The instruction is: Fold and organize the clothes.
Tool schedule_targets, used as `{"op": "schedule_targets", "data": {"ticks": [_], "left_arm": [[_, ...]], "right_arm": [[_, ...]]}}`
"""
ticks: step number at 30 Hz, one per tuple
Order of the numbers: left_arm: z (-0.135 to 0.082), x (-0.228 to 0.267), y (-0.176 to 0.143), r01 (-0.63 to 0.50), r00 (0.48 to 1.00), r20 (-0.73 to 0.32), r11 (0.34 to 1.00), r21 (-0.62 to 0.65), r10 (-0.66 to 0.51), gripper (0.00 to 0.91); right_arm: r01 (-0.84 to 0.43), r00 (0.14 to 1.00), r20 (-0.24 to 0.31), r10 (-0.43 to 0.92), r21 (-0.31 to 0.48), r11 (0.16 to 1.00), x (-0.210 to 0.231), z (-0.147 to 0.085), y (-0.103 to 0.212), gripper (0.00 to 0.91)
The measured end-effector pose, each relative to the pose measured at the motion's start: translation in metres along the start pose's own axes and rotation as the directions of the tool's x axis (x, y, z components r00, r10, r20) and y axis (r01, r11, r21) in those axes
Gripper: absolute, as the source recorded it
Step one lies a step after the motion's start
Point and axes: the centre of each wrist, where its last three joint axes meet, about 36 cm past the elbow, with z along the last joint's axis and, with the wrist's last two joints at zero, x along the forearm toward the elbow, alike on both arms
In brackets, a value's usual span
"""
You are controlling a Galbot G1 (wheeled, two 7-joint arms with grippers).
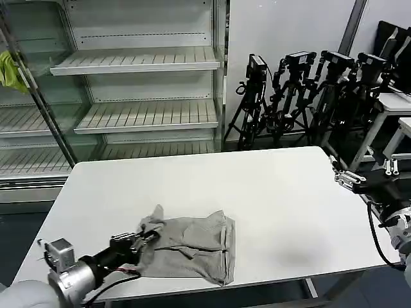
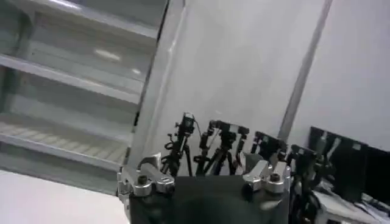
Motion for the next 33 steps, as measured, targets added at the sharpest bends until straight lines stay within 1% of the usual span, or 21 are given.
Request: {"op": "schedule_targets", "data": {"ticks": [9, 19, 25, 26, 27, 28, 33], "left_arm": [[0.002, -0.029, -0.007, -0.077, 0.997, 0.018, 0.997, 0.014, 0.077, 0.040], [0.001, -0.052, -0.014, -0.131, 0.991, 0.033, 0.991, 0.009, 0.130, 0.040], [0.005, -0.060, -0.019, -0.151, 0.988, 0.021, 0.989, 0.001, 0.151, 0.040], [0.005, -0.060, -0.020, -0.154, 0.988, 0.020, 0.988, -0.002, 0.154, 0.202], [0.006, -0.061, -0.021, -0.156, 0.988, 0.018, 0.988, -0.004, 0.156, 0.453], [0.007, -0.061, -0.022, -0.158, 0.987, 0.017, 0.987, -0.005, 0.158, 0.907], [0.008, -0.062, -0.027, -0.165, 0.986, 0.019, 0.986, -0.018, 0.166, 0.907]], "right_arm": [[-0.024, 1.000, -0.020, 0.024, 0.006, 1.000, 0.003, 0.004, -0.007, 0.907], [-0.032, 0.999, -0.033, 0.033, 0.009, 0.999, 0.007, 0.006, -0.008, 0.907], [-0.036, 0.999, -0.038, 0.036, 0.007, 0.999, 0.008, 0.008, -0.007, 0.907], [-0.035, 0.999, -0.039, 0.036, 0.007, 0.999, 0.008, 0.009, -0.007, 0.907], [-0.035, 0.999, -0.039, 0.035, 0.006, 0.999, 0.008, 0.009, -0.007, 0.907], [-0.034, 0.999, -0.040, 0.035, 0.005, 0.999, 0.009, 0.009, -0.007, 0.907], [-0.035, 0.998, -0.044, 0.035, 0.000, 0.999, 0.010, 0.011, -0.006, 0.907]]}}
